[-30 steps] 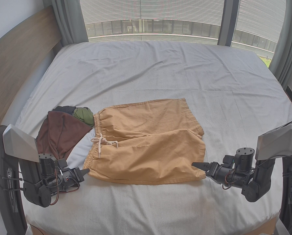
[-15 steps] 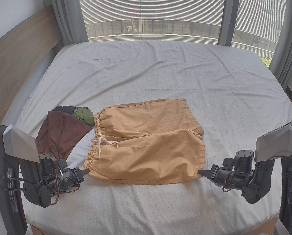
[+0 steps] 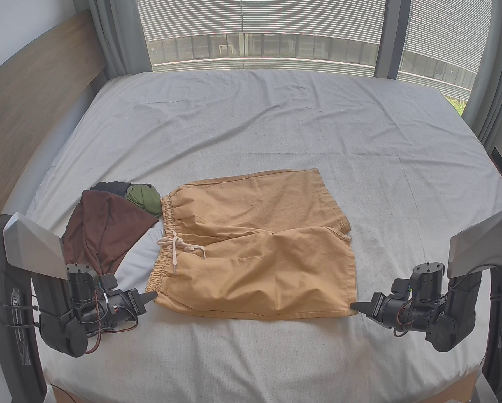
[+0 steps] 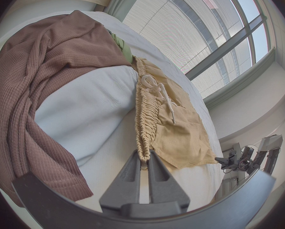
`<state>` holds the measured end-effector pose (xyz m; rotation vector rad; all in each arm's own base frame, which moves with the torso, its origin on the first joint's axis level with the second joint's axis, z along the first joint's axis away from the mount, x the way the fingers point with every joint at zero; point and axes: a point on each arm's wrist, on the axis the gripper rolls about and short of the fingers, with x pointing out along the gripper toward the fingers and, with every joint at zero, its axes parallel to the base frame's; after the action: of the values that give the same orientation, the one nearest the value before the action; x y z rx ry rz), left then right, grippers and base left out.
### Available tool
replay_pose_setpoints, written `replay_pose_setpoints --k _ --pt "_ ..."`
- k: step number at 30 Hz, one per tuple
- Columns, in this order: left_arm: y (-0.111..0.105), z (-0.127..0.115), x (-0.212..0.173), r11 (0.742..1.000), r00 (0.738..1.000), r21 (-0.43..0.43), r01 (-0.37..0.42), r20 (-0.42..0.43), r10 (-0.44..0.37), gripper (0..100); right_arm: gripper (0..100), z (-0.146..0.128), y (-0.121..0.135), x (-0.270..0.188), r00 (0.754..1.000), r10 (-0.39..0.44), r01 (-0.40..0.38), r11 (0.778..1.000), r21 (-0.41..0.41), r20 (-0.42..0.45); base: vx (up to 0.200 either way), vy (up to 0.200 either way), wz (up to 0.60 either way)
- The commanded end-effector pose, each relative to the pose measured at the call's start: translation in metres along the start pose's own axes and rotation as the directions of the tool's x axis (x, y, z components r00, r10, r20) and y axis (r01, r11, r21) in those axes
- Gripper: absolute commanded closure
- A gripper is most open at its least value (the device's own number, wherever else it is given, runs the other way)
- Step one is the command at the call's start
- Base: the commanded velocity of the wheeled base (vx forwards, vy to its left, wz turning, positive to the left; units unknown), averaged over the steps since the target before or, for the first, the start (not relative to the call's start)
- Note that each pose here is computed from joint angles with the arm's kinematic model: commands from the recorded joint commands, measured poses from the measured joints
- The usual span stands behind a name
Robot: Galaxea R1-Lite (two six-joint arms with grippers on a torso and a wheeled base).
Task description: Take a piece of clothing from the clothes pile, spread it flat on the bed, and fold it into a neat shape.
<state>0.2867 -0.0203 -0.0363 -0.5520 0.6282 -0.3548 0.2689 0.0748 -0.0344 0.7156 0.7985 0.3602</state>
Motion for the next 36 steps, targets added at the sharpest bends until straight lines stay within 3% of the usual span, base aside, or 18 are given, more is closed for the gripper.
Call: replay_pose_setpoints --k 1,6,25,33,36 --pt "-0.005 -0.001 -0.008 1.000 1.000 -0.001 0.021 -0.015 -0.021 100 100 -0.001 -0.001 -0.006 1.000 -0.010 0.010 1.000 -0.004 0.000 0.000 0.000 0.00" --pt "-0.007 -0.003 -0.015 1.000 0.999 -0.006 0.019 -0.027 -0.019 100 100 -0.001 -0.008 -0.007 0.999 -0.033 0.033 0.998 -0.055 -0.002 0.000 0.000 0.00" --pt "-0.007 -0.006 -0.016 1.000 0.999 0.022 0.017 -0.043 -0.016 100 100 -0.007 -0.001 -0.002 0.999 -0.015 0.013 0.997 -0.077 -0.029 0.000 0.000 0.00" --pt "-0.018 -0.008 -0.039 0.997 0.994 0.003 0.078 -0.081 -0.078 100 100 -0.006 -0.007 -0.019 0.999 -0.049 0.048 0.998 -0.050 -0.016 0.000 0.000 0.00" --pt "-0.020 -0.013 -0.047 0.997 0.992 0.000 0.074 -0.101 -0.074 100 100 -0.013 -0.011 -0.029 0.996 -0.080 0.076 0.994 -0.077 -0.041 0.000 0.000 0.00"
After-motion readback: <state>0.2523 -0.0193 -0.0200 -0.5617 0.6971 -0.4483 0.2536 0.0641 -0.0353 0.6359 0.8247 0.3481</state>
